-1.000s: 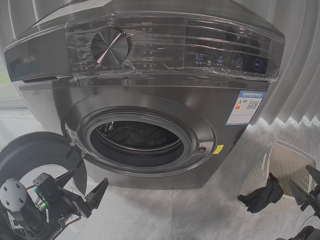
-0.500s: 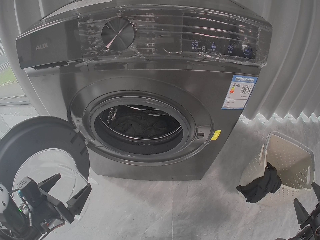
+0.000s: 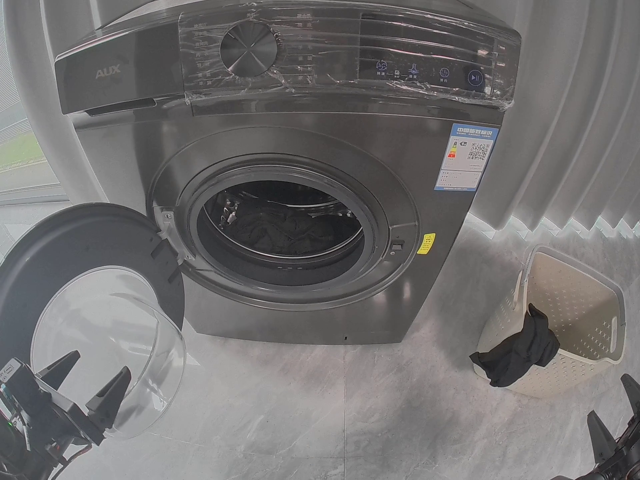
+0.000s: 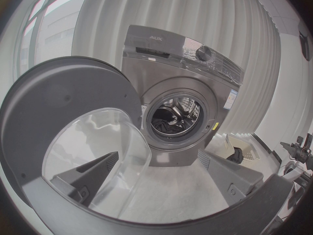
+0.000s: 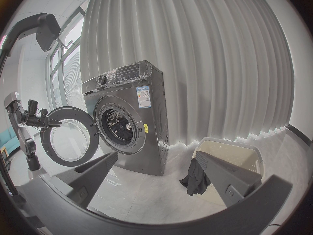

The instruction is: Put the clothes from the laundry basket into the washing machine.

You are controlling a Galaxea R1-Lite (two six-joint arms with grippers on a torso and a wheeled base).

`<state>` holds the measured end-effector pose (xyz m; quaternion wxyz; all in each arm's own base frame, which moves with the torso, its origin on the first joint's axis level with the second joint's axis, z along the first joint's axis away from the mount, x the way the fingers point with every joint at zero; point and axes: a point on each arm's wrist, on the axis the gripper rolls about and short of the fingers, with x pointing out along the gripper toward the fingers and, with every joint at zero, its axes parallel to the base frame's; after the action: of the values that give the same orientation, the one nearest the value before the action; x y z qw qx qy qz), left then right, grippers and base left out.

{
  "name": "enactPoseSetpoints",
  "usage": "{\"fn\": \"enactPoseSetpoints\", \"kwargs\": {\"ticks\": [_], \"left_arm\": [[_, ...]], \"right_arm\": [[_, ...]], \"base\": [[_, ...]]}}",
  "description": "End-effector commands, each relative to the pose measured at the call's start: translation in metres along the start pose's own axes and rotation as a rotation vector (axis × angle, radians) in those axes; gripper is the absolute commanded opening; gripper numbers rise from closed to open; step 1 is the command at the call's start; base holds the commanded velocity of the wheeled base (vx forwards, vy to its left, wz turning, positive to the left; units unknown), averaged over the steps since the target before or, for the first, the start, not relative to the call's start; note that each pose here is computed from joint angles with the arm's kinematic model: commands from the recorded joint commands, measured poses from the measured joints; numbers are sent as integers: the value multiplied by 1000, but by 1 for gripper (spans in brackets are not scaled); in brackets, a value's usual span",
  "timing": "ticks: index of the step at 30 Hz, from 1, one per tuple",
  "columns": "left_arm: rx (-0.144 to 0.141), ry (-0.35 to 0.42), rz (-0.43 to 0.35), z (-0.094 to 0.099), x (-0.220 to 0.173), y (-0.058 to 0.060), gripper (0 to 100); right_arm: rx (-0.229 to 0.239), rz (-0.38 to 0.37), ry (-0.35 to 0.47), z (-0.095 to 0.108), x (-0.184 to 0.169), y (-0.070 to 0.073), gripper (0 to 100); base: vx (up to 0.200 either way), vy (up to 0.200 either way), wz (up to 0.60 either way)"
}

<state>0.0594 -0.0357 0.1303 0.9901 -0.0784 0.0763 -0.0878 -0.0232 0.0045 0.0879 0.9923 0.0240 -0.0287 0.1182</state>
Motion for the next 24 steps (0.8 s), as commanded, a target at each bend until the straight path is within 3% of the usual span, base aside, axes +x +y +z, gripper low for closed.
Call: {"fn": "enactPoseSetpoints", "kwargs": {"ticks": [1,6,10,15,21,24], "left_arm": [[25,-6,132,-2,3,12,100],[13,-67,155,1,-7,18,100],[19,-19,133,-11,-21,24,100],[25,24,5,-25,-38,28,100],[16,-55,-147,-36,-60,29,100],[35,-75,-170,-45,-68,29,100]], "right_arm": [[4,-2,-5,-5,-1,0,100],[-9,-2,-5,-5,-1,0,100],[-6,-2,-5,-5,-1,0,100],[-16,3,-4,-5,-1,0,100],[-12,4,-4,-5,-1,0,100],[-10,4,-4,-5,-1,0,100]], "base": [[0,0,0],[0,0,0],[0,0,0],[0,0,-360],[0,0,-600],[0,0,0]]}}
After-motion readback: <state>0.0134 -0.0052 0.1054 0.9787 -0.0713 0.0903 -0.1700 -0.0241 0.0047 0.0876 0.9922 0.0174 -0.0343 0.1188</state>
